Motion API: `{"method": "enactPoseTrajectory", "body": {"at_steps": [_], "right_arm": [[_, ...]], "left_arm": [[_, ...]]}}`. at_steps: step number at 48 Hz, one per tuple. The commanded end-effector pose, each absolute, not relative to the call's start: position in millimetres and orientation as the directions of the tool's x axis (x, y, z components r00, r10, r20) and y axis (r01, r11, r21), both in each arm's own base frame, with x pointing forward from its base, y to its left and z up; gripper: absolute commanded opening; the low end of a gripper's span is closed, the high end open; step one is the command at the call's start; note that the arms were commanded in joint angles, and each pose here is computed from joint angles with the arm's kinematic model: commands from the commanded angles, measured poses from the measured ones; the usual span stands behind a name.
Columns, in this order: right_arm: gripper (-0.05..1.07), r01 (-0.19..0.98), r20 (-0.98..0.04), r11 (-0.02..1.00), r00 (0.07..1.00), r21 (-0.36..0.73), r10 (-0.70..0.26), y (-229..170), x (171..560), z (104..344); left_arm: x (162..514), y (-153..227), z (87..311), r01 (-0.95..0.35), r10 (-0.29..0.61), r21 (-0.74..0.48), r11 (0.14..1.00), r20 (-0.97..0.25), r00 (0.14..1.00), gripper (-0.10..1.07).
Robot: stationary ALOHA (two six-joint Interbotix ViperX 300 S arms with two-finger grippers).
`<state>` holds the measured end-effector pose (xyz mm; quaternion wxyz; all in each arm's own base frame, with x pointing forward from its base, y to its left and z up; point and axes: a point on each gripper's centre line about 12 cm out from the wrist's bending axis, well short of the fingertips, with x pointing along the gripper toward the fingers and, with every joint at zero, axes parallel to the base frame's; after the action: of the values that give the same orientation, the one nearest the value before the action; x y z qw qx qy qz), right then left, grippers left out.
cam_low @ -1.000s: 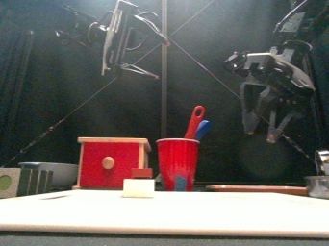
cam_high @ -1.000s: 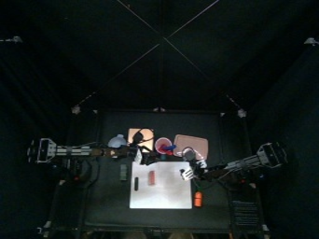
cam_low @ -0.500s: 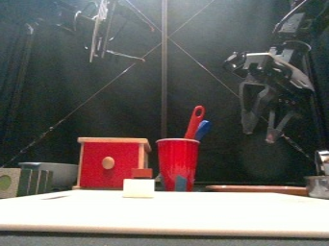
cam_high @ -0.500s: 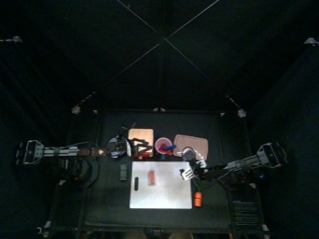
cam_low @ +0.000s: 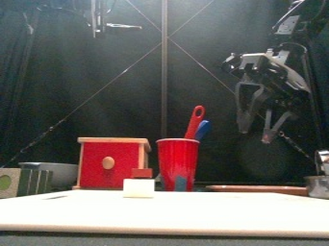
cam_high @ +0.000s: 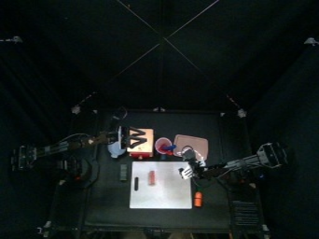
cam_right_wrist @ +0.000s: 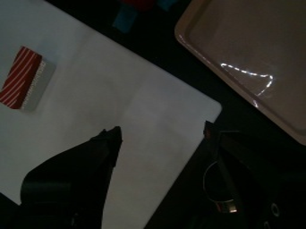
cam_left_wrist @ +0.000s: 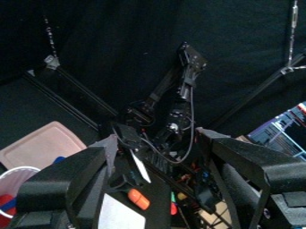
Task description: Place assembled salmon sushi in bowl
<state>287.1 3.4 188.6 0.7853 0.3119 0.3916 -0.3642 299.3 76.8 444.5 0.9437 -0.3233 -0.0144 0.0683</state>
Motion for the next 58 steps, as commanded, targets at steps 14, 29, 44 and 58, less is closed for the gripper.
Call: {"method": "enactPoseTrajectory", "body": {"at_steps": [14,29,44,58], "right_arm": [[1.02,0.809,-0.828,0.535,0.461,0.244,-0.319,3,293,198],[1.02,0.807,-0.833,0.539,0.458,0.242,-0.312,4,294,193],[1.02,0.805,-0.836,0.544,0.454,0.237,-0.308,4,294,188],[1.02,0.805,-0.842,0.549,0.445,0.226,-0.306,6,294,184]], "left_arm": [[326,72,404,-0.144,-0.019,-0.668,0.730,-0.230,0.973,1.01],[334,73,315,-0.484,-0.063,-0.668,0.565,-0.620,0.782,1.01],[338,28,246,-0.718,0.023,-0.519,0.464,-0.803,0.595,1.02],[354,-3,186,-0.843,0.072,-0.397,0.362,-0.890,0.450,1.01]]}}
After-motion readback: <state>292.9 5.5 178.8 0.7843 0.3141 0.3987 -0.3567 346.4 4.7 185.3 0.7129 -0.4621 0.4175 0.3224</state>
